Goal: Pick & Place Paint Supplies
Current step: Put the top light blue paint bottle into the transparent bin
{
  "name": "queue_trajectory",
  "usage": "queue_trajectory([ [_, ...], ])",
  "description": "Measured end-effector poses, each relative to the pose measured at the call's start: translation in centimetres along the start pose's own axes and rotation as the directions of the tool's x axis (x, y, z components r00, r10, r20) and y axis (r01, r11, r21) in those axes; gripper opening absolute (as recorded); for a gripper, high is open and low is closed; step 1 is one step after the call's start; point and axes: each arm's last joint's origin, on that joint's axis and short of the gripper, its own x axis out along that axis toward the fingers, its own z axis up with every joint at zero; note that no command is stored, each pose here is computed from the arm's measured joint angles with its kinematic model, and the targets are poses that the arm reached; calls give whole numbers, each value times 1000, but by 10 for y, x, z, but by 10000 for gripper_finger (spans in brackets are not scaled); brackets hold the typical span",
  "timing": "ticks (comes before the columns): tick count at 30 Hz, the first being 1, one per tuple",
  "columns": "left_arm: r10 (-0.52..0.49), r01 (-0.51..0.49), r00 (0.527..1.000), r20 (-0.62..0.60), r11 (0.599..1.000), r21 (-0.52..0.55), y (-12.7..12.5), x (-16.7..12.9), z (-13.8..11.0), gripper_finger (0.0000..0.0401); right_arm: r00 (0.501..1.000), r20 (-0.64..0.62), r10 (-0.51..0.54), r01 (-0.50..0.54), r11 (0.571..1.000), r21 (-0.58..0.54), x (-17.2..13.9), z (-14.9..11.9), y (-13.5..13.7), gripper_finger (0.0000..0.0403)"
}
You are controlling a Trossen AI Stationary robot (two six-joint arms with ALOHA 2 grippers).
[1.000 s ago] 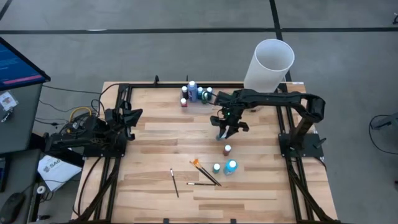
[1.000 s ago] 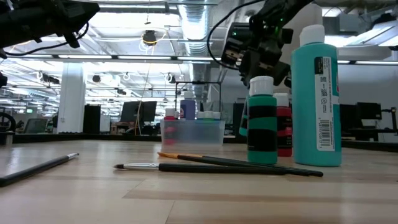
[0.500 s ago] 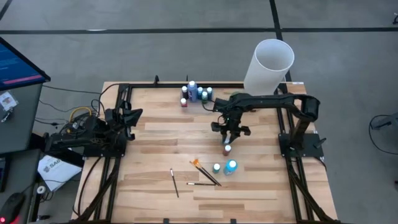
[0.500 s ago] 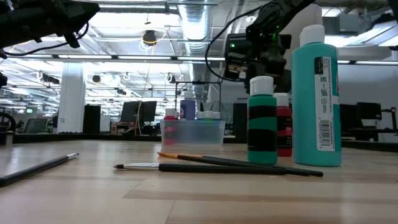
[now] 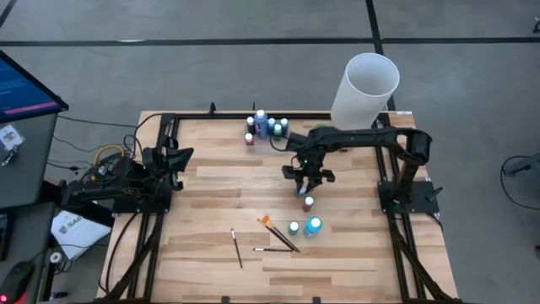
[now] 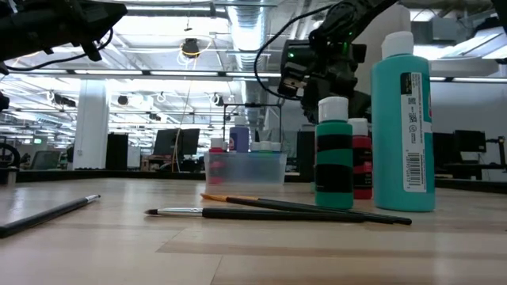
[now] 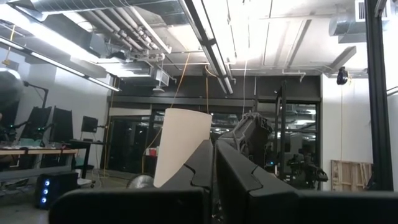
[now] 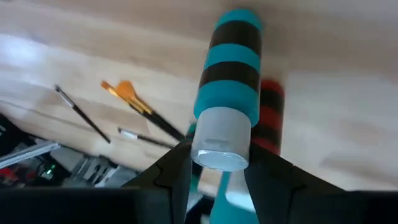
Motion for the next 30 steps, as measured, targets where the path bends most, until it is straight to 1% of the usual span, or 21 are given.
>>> queue_trajectory([
  [5,0,0,1000,0,1000,0,0,0,0,2,996,92,5,0,999,-54,-10,0,10,158],
  [11,0,0,1000,0,1000,0,0,0,0,2,994,103,24,-16,997,-74,-15,-2,16,195],
  [12,0,0,1000,0,1000,0,0,0,0,2,993,114,19,-11,997,-74,-16,-2,16,200],
  [14,0,0,1000,0,1000,0,0,0,0,2,985,174,-11,27,996,-90,-19,-5,19,208],
  [16,0,0,1000,0,1000,0,0,0,0,2,962,264,-65,100,988,-119,-25,-11,22,213],
  [18,0,0,1000,0,1000,0,0,0,0,2,927,359,-109,173,973,-151,-32,-18,27,215],
  [21,0,0,1000,0,1000,0,0,0,0,2,878,469,-94,211,956,-203,-37,-30,40,217],
  [25,0,0,1000,0,1000,0,0,0,0,2,857,513,-56,216,941,-259,-33,-47,50,217],
  [30,0,0,1000,0,1000,0,0,0,0,2,834,540,-111,274,934,-231,-22,-56,49,217],
])
